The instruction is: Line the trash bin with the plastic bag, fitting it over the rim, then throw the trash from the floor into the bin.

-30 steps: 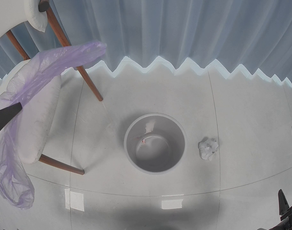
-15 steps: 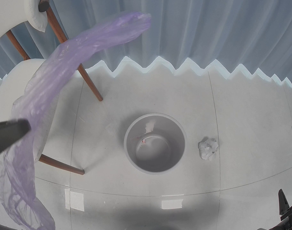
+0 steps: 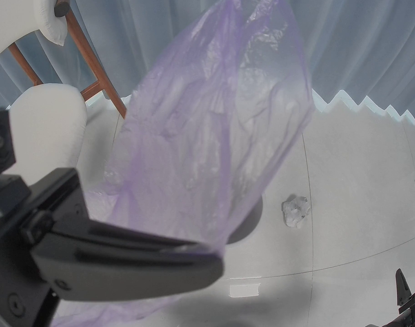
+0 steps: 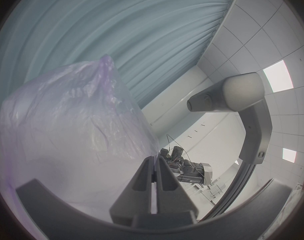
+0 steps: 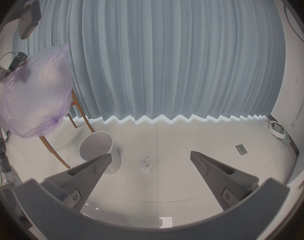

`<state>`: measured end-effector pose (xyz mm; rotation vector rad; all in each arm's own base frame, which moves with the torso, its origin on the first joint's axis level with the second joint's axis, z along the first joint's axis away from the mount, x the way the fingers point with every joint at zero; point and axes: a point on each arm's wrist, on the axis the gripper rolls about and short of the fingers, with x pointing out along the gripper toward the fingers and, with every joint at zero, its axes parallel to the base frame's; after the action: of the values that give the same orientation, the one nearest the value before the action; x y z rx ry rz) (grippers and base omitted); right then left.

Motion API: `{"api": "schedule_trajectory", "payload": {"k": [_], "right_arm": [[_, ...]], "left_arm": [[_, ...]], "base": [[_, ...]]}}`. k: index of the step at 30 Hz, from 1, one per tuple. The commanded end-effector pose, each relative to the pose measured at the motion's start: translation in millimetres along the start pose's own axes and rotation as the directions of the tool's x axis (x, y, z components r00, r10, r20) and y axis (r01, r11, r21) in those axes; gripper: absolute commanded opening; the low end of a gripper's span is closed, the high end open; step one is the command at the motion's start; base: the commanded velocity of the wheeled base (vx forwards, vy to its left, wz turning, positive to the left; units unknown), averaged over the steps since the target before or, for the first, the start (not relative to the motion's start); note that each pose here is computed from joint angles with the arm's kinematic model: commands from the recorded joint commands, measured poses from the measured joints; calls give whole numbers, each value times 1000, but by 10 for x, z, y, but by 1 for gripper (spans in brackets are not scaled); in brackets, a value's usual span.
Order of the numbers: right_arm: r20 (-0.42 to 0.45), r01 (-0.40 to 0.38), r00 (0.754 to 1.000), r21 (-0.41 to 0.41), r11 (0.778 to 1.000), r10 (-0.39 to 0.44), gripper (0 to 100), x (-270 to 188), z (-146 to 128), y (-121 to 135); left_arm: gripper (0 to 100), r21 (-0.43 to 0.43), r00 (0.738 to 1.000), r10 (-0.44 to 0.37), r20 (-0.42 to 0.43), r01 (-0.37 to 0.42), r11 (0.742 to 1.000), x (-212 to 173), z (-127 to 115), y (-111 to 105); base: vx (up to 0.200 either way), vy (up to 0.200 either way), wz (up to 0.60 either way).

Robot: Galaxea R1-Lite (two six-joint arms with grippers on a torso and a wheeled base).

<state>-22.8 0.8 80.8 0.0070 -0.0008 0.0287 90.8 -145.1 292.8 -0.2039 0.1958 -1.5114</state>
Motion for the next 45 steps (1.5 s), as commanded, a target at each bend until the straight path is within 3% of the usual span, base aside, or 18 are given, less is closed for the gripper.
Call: {"api": "schedule_trajectory", "payload": {"k": [1, 6, 10, 14, 24, 35, 39, 43, 45], "right_arm": [[-1, 1, 1000, 1, 1000, -1, 100, 0, -53, -1], [-1, 1, 1000, 1, 1000, -1, 100, 0, -53, -1], [-1, 1, 1000, 1, 1000, -1, 100, 0, -53, -1], [-1, 0, 1000, -1, 1000, 0, 100, 0, -53, 0], [1, 0, 1000, 1, 1000, 0, 100, 0, -51, 0], [1, 0, 1000, -1, 1000, 0, 100, 0, -51, 0], [-1, 0, 1000, -2, 1000, 0, 100, 0, -53, 0], [1, -2, 1000, -2, 1000, 2, 100, -1, -49, 0], [1, -3, 1000, -2, 1000, 3, 100, -1, -49, 0]], "left_arm": [[0, -26, 998, 14, -56, -15, 1000, 299, 31, 416], [0, 45, 993, 85, -81, -82, 996, 330, 2, 763], [0, 149, 984, 144, -107, -127, 981, 273, -62, 1154], [0, 221, 980, 179, -91, -155, 963, 230, 23, 1435], [0, 250, 978, 207, -39, -191, 949, 269, 238, 1583], [0, 308, 950, 308, 56, -310, 899, 476, 340, 1898], [0, 279, 947, 318, 37, -316, 907, 555, 267, 2014], [0, 263, 917, 391, 72, -396, 880, 650, 298, 2173], [0, 241, 913, 393, 104, -407, 881, 748, 375, 2268]], "base": [[0, 0, 0], [0, 0, 0], [0, 0, 0], [0, 0, 0], [0, 0, 0], [0, 0, 0], [0, 0, 0], [0, 0, 0], [0, 0, 0]]}}
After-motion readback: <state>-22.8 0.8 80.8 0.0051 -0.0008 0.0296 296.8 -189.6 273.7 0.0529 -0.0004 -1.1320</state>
